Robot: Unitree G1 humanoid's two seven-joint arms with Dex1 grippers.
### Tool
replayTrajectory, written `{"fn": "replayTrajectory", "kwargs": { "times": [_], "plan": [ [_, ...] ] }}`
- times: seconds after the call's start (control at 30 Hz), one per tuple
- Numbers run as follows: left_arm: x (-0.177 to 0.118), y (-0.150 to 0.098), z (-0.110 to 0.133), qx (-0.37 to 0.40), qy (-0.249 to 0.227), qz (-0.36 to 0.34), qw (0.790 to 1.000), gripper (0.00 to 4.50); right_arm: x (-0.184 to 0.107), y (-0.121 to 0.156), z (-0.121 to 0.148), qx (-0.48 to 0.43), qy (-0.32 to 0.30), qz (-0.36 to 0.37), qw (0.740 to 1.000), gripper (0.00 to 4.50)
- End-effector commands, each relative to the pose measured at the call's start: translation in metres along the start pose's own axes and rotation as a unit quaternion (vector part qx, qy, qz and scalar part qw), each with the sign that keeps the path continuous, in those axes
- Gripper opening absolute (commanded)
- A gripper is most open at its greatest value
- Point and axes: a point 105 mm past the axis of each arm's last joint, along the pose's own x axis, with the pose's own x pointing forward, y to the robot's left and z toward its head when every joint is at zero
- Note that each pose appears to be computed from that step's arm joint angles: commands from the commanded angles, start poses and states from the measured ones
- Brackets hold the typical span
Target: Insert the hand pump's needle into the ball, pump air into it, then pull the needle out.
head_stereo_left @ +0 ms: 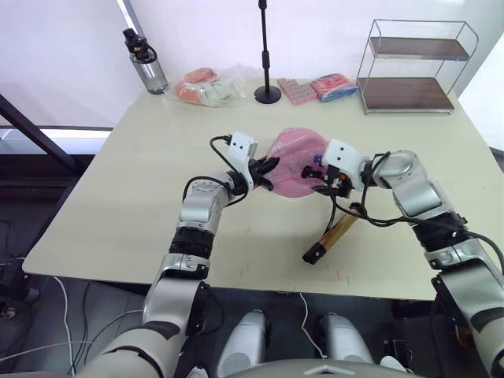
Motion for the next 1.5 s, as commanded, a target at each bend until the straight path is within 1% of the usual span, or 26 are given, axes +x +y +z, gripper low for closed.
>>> {"fn": "replayTrajectory", "kwargs": {
  "times": [0.03, 0.13, 0.17, 0.23, 0.27, 0.4, 0.53, 0.77, 0.87, 1.07, 1.3, 1.33, 1.37, 1.43, 1.47, 1.5],
  "plan": [
    [-0.005, 0.0, -0.059, -0.039, 0.094, 0.008, 0.995, 0.0, -0.024, -0.012, 0.027, -0.002, -0.076, -0.04, 0.996, 3.56],
    [-0.005, -0.001, -0.058, -0.036, 0.094, 0.007, 0.995, 0.0, -0.036, -0.007, 0.03, 0.012, -0.109, -0.047, 0.993, 3.56],
    [-0.005, -0.002, -0.058, -0.034, 0.093, 0.005, 0.995, 0.0, -0.042, -0.006, 0.031, 0.034, -0.126, -0.049, 0.99, 3.56],
    [-0.005, -0.003, -0.057, -0.032, 0.092, 0.002, 0.995, 0.0, -0.05, -0.003, 0.031, 0.064, -0.146, -0.05, 0.986, 4.09],
    [-0.004, -0.003, -0.057, -0.031, 0.092, 0.002, 0.995, 0.0, -0.055, -0.002, 0.031, 0.065, -0.154, -0.057, 0.984, 4.45],
    [-0.003, -0.005, -0.054, -0.025, 0.091, -0.005, 0.996, 0.0, -0.079, 0.002, 0.024, 0.088, -0.185, -0.084, 0.975, 4.45],
    [-0.003, -0.006, -0.052, -0.02, 0.091, -0.009, 0.996, 0.0, -0.105, 0.011, 0.019, 0.12, -0.218, -0.083, 0.965, 4.45],
    [0.0, -0.01, -0.047, -0.003, 0.087, -0.024, 0.996, 0.0, -0.14, 0.023, -0.003, 0.147, -0.219, -0.108, 0.959, 4.45],
    [0.001, -0.011, -0.043, 0.005, 0.083, -0.028, 0.996, 0.0, -0.155, 0.03, -0.011, 0.141, -0.213, -0.116, 0.96, 4.45],
    [0.003, -0.012, -0.038, 0.018, 0.078, -0.038, 0.996, 0.0, -0.169, 0.041, -0.016, 0.125, -0.224, -0.123, 0.959, 4.45],
    [0.003, -0.012, -0.03, 0.018, 0.058, -0.038, 0.997, 0.0, -0.171, 0.051, -0.019, 0.11, -0.234, -0.114, 0.959, 4.45],
    [0.003, -0.011, -0.028, 0.018, 0.053, -0.036, 0.998, 0.83, -0.171, 0.051, -0.019, 0.109, -0.235, -0.113, 0.959, 4.5],
    [0.003, -0.011, -0.026, 0.021, 0.049, -0.036, 0.998, 1.22, -0.171, 0.051, -0.019, 0.108, -0.236, -0.113, 0.959, 4.5],
    [0.003, -0.011, -0.023, 0.026, 0.042, -0.037, 0.998, 2.15, -0.171, 0.052, -0.02, 0.107, -0.238, -0.114, 0.959, 4.5],
    [0.002, -0.012, -0.019, 0.026, 0.032, -0.037, 0.998, 2.56, -0.171, 0.052, -0.021, 0.105, -0.238, -0.112, 0.959, 4.5],
    [0.001, -0.013, -0.015, 0.026, 0.022, -0.039, 0.999, 3.15, -0.172, 0.053, -0.021, 0.104, -0.239, -0.11, 0.959, 4.5]
  ]
}}
